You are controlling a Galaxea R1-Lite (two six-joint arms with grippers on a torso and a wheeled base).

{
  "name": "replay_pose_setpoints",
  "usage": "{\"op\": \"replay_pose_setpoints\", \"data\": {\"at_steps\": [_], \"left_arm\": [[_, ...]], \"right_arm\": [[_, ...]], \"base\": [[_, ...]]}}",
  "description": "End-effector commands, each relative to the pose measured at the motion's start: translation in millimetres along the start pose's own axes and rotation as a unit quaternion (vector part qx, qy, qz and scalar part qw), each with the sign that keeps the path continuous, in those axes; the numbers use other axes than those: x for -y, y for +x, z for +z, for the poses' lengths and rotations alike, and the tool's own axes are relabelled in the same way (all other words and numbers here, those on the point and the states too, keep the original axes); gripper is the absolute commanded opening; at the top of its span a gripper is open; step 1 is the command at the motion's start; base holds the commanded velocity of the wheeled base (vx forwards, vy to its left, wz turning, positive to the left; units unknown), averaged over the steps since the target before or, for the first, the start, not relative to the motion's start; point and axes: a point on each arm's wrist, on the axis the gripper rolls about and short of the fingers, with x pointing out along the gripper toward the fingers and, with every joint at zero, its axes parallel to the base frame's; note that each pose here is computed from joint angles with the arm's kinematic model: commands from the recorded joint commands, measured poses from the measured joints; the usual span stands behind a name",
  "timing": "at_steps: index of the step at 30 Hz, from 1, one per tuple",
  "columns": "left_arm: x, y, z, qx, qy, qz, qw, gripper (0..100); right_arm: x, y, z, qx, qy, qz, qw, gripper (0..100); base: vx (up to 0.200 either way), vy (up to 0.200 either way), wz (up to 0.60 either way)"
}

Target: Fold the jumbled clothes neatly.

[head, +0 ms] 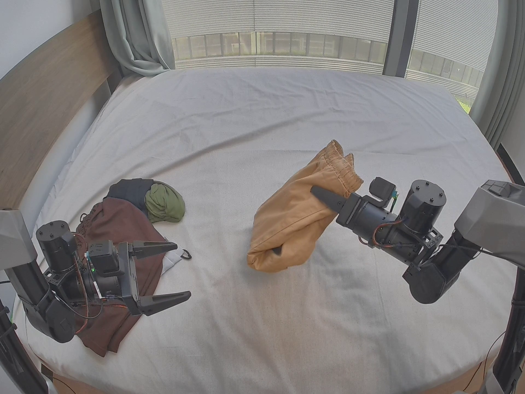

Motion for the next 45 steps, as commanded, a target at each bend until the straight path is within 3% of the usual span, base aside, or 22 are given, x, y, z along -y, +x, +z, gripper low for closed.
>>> {"op": "replay_pose_setpoints", "data": {"at_steps": [1, 5, 12, 25, 38, 45], "left_arm": [[0, -1, -2, -0.002, -0.005, 0.001, 1.0000, 100], [0, -1, -2, -0.002, -0.005, 0.001, 1.0000, 100], [0, -1, -2, -0.002, -0.006, 0.001, 1.0000, 100], [-2, 0, -4, -0.003, -0.013, 0.002, 0.9999, 100], [-2, 1, -7, -0.006, -0.018, 0.000, 0.9998, 100], [-2, 1, -9, -0.008, -0.022, 0.000, 0.9997, 100]], "right_arm": [[-3, 18, 18, 0.013, -0.005, 0.006, 0.9999, 0], [-4, 35, 33, 0.014, -0.005, 0.005, 0.9999, 0], [14, 60, 47, 0.015, -0.002, -0.013, 0.9998, 0], [47, 90, 40, 0.005, 0.005, -0.034, 0.9994, 0], [56, 100, 40, 0.002, 0.007, -0.039, 0.9992, 0], [47, 110, 57, 0.019, -0.002, -0.026, 0.9995, 0]], "base": [[0.000, 0.000, 0.00], [0.000, 0.000, 0.00], [0.000, 0.000, 0.00], [0.000, 0.000, 0.00], [0.000, 0.000, 0.00], [0.000, 0.000, 0.00]]}}
